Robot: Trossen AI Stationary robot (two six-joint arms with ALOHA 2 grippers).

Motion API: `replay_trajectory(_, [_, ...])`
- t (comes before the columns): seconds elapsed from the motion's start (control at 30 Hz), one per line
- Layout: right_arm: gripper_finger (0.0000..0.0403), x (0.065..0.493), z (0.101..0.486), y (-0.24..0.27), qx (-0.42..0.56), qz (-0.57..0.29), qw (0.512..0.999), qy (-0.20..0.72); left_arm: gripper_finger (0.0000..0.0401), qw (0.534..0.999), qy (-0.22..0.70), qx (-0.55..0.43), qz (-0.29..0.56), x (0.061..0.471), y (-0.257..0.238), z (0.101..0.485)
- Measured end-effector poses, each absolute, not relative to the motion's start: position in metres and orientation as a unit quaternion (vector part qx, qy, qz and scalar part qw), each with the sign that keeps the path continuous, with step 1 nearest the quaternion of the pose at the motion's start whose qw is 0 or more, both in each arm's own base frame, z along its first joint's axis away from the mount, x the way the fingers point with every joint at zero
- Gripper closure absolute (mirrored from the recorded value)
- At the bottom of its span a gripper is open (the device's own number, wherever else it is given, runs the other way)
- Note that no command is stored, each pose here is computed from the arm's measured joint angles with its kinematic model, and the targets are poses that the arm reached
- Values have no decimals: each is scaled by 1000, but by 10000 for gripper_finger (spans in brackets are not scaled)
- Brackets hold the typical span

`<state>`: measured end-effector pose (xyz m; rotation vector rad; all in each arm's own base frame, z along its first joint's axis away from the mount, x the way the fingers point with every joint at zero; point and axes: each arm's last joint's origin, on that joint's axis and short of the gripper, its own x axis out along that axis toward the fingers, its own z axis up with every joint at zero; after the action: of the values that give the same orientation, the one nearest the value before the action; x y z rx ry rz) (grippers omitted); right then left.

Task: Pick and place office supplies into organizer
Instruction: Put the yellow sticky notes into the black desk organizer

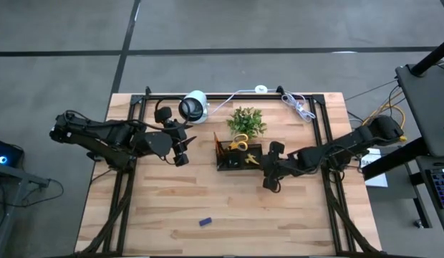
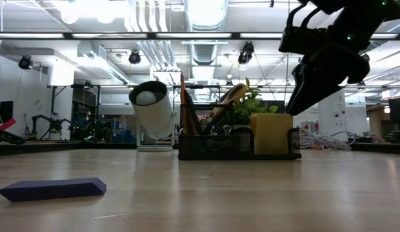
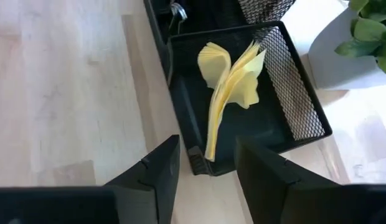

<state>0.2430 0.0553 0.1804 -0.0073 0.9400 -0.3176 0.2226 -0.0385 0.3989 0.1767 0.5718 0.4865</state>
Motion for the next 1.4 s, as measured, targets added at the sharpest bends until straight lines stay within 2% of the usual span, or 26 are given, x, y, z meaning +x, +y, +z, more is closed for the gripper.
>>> replay_trajectory(0.43, [300,249,182,47,-30,-140,885,443,250,926,279,86,237,223,-38,399])
replay_trajectory(0.87, [309,250,177,47,-45,-111,879,461,250,925,284,89,237,223,-39,395])
replay_trajectory(1.3, [313,255,183,46,-19,-124,888,442,250,925,284,88,238,223,-39,395])
replay_trajectory(1.4, [314,260,182,49,-20,-92,896,433,250,925,284,89,237,223,-39,395])
